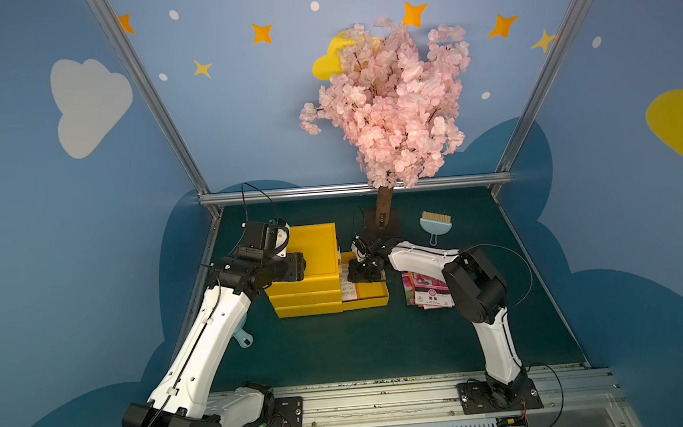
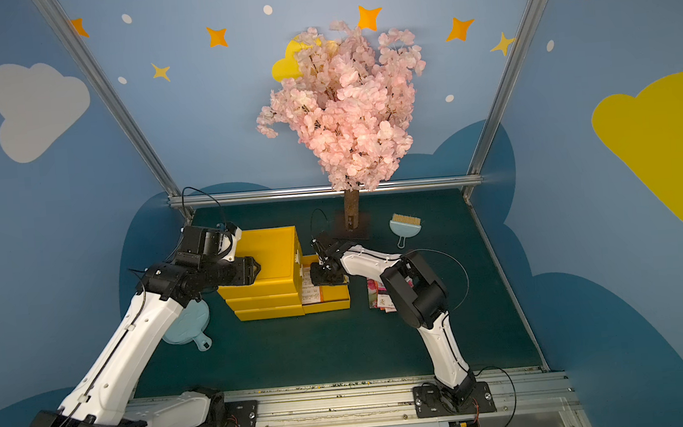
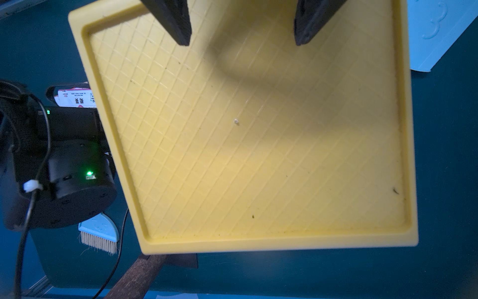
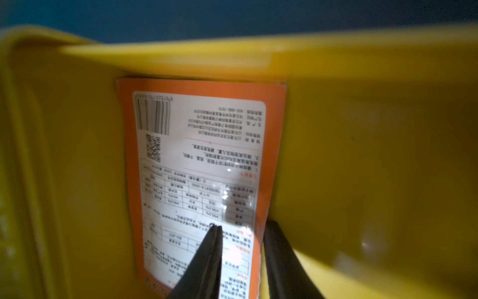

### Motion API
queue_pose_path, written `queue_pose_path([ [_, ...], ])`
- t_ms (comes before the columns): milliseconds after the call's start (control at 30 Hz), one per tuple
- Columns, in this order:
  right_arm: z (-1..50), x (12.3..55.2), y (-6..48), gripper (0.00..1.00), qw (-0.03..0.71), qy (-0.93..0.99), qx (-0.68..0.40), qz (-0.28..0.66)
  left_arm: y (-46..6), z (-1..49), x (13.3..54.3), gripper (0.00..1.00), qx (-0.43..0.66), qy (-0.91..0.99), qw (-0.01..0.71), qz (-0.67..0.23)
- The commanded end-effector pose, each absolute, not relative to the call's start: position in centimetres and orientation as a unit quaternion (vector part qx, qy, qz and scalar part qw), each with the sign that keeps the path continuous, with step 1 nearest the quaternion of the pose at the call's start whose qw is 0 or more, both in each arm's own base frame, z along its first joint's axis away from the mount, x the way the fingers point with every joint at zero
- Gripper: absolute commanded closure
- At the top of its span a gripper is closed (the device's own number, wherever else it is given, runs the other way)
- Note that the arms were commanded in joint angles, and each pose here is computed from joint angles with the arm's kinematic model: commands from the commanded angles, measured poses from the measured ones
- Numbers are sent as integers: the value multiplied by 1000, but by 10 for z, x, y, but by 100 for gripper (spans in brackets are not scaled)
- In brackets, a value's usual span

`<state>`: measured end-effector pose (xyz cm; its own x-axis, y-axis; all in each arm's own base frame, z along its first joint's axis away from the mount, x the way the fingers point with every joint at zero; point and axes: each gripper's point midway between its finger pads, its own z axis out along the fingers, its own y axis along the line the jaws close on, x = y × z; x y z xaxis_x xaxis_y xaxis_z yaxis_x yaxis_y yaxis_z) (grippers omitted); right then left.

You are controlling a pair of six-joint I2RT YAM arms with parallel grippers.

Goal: Take the seed bags out of the drawer
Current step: Pick up the seed packet from the drawer.

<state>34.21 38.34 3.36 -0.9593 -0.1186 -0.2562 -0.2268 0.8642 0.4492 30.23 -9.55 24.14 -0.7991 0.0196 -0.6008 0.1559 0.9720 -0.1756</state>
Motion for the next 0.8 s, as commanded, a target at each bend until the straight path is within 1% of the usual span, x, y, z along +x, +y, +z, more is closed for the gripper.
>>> queue_pose_path([
  [0, 20, 339, 395, 71, 87, 958, -81, 263, -85, 206, 280, 32, 37, 966, 240, -88],
  [267, 18, 342, 400, 84, 76, 951, -62, 292, -84, 207, 279, 32, 37, 966, 240, -86],
  [500, 22, 345, 398, 100, 78, 951, -54, 294, -84, 208, 279, 32, 38, 966, 240, -87],
  [633, 29, 345, 393, 100, 83, 951, -53, 293, -83, 209, 279, 32, 37, 966, 241, -86],
  [767, 47, 348, 386, 100, 98, 949, -50, 296, -82, 210, 279, 32, 36, 966, 243, -85],
])
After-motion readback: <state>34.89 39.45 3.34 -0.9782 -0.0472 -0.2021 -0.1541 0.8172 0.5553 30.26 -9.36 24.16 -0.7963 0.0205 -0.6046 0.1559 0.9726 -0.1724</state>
